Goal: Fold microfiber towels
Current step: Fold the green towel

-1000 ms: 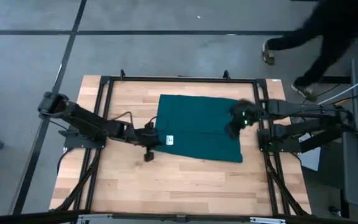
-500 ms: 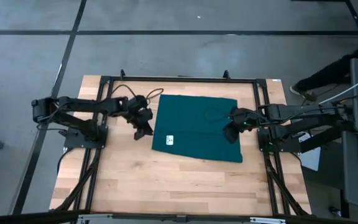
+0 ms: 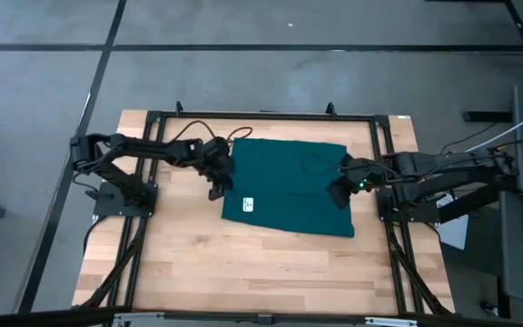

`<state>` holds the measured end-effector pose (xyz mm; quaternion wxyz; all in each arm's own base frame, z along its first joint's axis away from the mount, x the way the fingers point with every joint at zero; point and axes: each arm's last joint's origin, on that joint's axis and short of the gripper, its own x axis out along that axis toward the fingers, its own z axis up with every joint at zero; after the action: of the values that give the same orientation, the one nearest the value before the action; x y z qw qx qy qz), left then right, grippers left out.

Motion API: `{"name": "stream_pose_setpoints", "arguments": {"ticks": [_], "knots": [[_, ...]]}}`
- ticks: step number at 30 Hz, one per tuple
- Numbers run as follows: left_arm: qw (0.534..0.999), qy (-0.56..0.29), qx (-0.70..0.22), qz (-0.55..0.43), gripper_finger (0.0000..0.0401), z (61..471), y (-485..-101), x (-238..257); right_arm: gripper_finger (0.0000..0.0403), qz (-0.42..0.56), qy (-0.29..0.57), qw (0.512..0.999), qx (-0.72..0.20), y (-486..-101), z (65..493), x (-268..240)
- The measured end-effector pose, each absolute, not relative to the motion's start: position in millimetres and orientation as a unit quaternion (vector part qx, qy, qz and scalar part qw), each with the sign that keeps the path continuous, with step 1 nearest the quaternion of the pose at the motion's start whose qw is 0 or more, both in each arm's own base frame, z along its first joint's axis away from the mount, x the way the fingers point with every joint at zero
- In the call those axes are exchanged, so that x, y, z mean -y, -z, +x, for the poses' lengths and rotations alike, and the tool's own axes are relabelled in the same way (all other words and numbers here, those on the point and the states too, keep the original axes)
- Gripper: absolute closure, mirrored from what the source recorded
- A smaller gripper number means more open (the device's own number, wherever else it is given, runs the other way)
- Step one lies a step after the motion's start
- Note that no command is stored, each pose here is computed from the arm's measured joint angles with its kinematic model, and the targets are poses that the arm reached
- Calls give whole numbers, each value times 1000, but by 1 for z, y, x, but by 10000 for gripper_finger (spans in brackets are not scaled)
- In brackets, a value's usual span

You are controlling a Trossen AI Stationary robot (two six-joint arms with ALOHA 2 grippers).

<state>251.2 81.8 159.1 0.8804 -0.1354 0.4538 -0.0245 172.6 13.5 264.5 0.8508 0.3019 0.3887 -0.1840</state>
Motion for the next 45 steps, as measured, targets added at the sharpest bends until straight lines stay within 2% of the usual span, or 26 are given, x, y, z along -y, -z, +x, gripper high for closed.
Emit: {"name": "stream_pose_setpoints", "arguments": {"ticks": [6,11,25,37,45], "knots": [[853,45,-500,-141,332,248,-143,-82,298,307,178,854,-380,-270,162,-19],[856,54,-494,-144,336,251,-140,-83,305,301,186,864,-357,-274,156,-22],[865,42,-479,-140,338,255,-142,-85,291,289,199,867,-354,-274,154,-23],[857,49,-492,-148,340,258,-136,-77,306,289,199,867,-355,-274,154,-23],[858,48,-489,-149,341,275,-127,-76,292,306,190,865,-349,-277,150,-23]]}}
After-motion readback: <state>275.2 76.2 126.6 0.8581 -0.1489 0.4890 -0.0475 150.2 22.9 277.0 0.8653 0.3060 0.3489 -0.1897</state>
